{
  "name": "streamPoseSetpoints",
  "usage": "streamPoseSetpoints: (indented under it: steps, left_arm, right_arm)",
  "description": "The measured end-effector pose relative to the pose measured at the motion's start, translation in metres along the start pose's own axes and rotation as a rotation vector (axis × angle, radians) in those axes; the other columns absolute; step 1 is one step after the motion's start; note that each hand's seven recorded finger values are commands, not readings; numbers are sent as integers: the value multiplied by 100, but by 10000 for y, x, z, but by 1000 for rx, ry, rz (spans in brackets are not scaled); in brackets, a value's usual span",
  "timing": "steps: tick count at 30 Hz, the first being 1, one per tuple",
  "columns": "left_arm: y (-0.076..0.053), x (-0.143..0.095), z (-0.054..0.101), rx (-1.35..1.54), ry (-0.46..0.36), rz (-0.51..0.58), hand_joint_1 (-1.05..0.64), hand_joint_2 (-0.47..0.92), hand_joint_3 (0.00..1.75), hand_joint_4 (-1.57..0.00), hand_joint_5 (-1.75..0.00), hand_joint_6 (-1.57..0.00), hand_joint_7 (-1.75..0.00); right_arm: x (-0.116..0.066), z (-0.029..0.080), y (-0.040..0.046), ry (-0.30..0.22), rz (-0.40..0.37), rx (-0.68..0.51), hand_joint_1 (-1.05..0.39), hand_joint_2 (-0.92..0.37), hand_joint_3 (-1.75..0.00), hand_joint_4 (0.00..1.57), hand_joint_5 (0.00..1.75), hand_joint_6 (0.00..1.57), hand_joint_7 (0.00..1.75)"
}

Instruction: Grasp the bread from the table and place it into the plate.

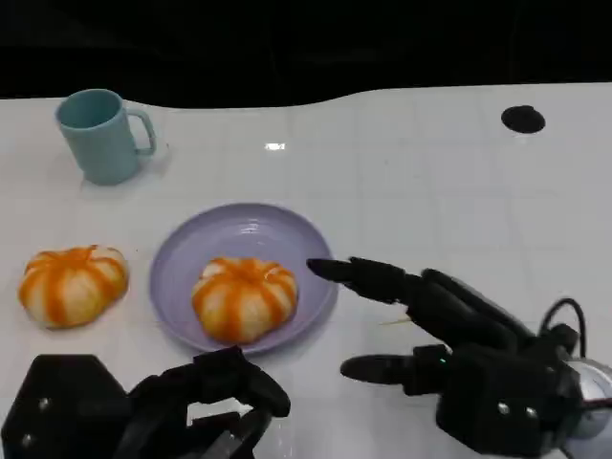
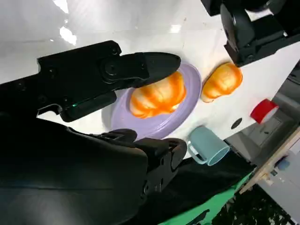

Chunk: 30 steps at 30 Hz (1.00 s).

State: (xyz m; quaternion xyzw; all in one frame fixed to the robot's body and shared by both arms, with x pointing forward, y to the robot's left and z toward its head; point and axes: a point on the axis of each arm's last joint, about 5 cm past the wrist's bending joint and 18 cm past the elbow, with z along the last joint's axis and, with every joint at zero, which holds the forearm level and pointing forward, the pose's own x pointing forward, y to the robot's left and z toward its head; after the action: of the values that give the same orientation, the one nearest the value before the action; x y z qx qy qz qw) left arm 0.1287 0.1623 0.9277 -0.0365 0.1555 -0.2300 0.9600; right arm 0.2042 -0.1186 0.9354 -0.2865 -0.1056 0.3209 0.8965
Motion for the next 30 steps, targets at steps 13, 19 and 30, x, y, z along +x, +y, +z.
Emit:
streamPoseSetpoints:
  steps: [13,19,30]
  left_arm:
    - [20,11,3,-2,-4,-5,-35,91,59,-67,-175,-61,-143]
    - [25,10,-1,-4,-3,-4,-35,92,57,-67,-175,-61,-143]
    - [50,1,5,-3,-5,5,-36,92,55,-67,-175,-61,-141]
  right_arm:
    - [-512,-126,-101,28,-168,-69,-11,-70,-55,65,133,85,79]
    - [-719,-146,-142,48,-226,-116,1,-40,-124,85,163,92,113]
    - [-878,-161,-11,102,-368,-157,3,-25,-145,91,175,86,143]
